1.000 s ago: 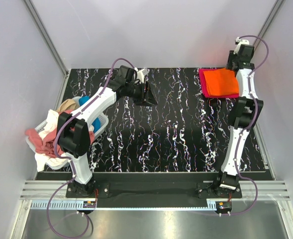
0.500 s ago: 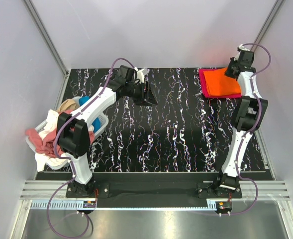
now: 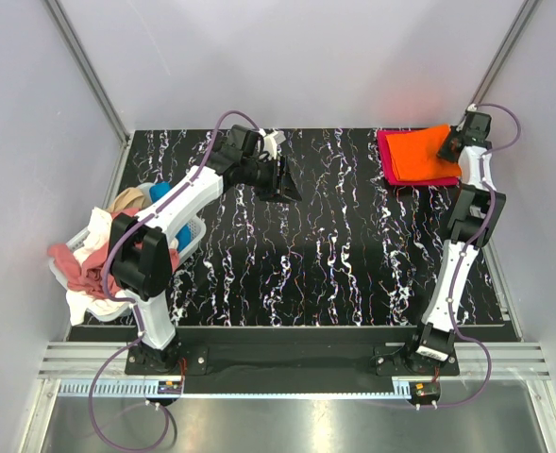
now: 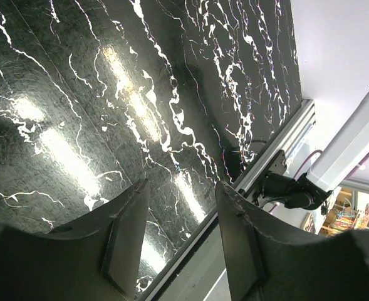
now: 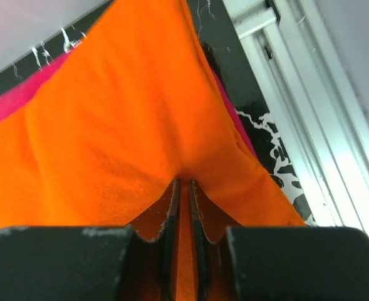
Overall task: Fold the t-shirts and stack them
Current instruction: Neatly place the folded tshirt to the corner, then reset both grippers
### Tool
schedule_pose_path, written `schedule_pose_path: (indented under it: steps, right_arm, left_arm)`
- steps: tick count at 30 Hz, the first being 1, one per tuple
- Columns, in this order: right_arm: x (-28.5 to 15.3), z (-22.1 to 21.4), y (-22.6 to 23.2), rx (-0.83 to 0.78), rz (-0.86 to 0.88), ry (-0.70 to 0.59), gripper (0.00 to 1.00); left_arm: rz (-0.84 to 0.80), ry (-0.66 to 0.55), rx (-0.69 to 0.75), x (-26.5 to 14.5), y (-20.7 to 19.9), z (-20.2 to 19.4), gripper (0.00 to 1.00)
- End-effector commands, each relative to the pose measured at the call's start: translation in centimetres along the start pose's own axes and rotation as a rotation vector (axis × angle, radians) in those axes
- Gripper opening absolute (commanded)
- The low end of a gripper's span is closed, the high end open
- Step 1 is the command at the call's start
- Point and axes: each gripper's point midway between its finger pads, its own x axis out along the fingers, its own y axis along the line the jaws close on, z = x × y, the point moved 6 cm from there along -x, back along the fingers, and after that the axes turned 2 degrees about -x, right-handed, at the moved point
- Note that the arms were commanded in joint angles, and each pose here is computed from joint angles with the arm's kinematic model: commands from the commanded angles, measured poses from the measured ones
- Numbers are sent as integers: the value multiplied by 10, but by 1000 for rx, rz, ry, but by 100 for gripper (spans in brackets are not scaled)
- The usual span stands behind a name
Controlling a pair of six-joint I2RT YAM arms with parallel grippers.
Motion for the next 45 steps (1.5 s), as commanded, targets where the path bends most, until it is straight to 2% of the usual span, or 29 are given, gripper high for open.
schedule_pose_path:
  steps: [1, 7, 11, 14, 17, 18, 20, 21, 23, 24, 26, 27, 28, 29, 30, 31, 32, 33, 34, 35, 36, 39, 45]
  right_arm:
    - [-21, 41, 13, -6, -3, -99, 16]
    - [-62, 72, 42, -18, 53, -151, 15]
    - [-66, 77, 65, -24, 147, -166, 16]
    - [-59, 65, 70, 25, 197, -119, 16]
    - [-73, 57, 91, 45, 249, -75, 15]
    - [-99, 67, 114, 14, 280, -103, 16]
    - [-118, 57, 133, -18, 289, -80, 19]
    - [-155, 70, 156, -56, 305, -135, 20]
    - [-178, 56, 168, -70, 276, -120, 26]
    - [-218, 69, 176, -55, 265, -183, 29]
    - [-242, 44, 192, -42, 303, -132, 36]
    - [-282, 48, 202, -9, 357, -164, 38]
    - [-297, 39, 209, -6, 386, -150, 40]
    - [-305, 9, 219, -16, 414, -86, 50]
    - [-342, 7, 226, -14, 476, -113, 56]
    - [-355, -4, 228, -18, 502, -101, 63]
    - [-357, -30, 229, -17, 509, -43, 75]
    - [-385, -35, 229, 7, 572, -53, 99]
    - [-393, -42, 228, 12, 606, -53, 100]
    - [-391, -60, 222, 15, 610, -10, 100]
    - [-408, -63, 218, 15, 632, -33, 100]
    - [-419, -86, 200, 25, 600, -38, 100]
    - [-444, -87, 183, 73, 548, -139, 100]
  left_arm:
    - [-21, -40, 45, -7, -8, 5, 51]
    - [-25, -41, 42, -7, -9, 5, 52]
    - [-30, -41, 45, -9, -11, 4, 52]
    - [-28, -51, 54, -12, -13, 5, 52]
    - [-41, -58, 71, -15, -18, 7, 52]
    - [-41, -66, 87, -17, -19, 9, 52]
    - [-22, -110, 121, -28, -23, 14, 52]
    - [-11, -128, 140, -32, -24, 15, 52]
    - [1, -181, 179, -47, -32, 20, 52]
    - [6, -204, 203, -52, -34, 21, 52]
    - [30, -269, 236, -68, -42, 24, 52]
    - [42, -295, 249, -73, -43, 25, 52]
    - [54, -340, 269, -85, -50, 26, 52]
    - [57, -366, 281, -92, -53, 26, 53]
    - [57, -393, 295, -96, -55, 27, 54]
    - [54, -442, 318, -110, -64, 25, 59]
    - [45, -468, 328, -116, -68, 24, 65]
    - [32, -496, 342, -119, -69, 24, 73]
    - [-3, -519, 369, -129, -80, 20, 99]
    - [-26, -536, 387, -132, -84, 20, 99]
    - [-39, -538, 395, -135, -87, 18, 99]
    - [-79, -542, 438, -142, -99, 13, 99]
    - [-39, -587, 499, -146, -94, -1, 99]
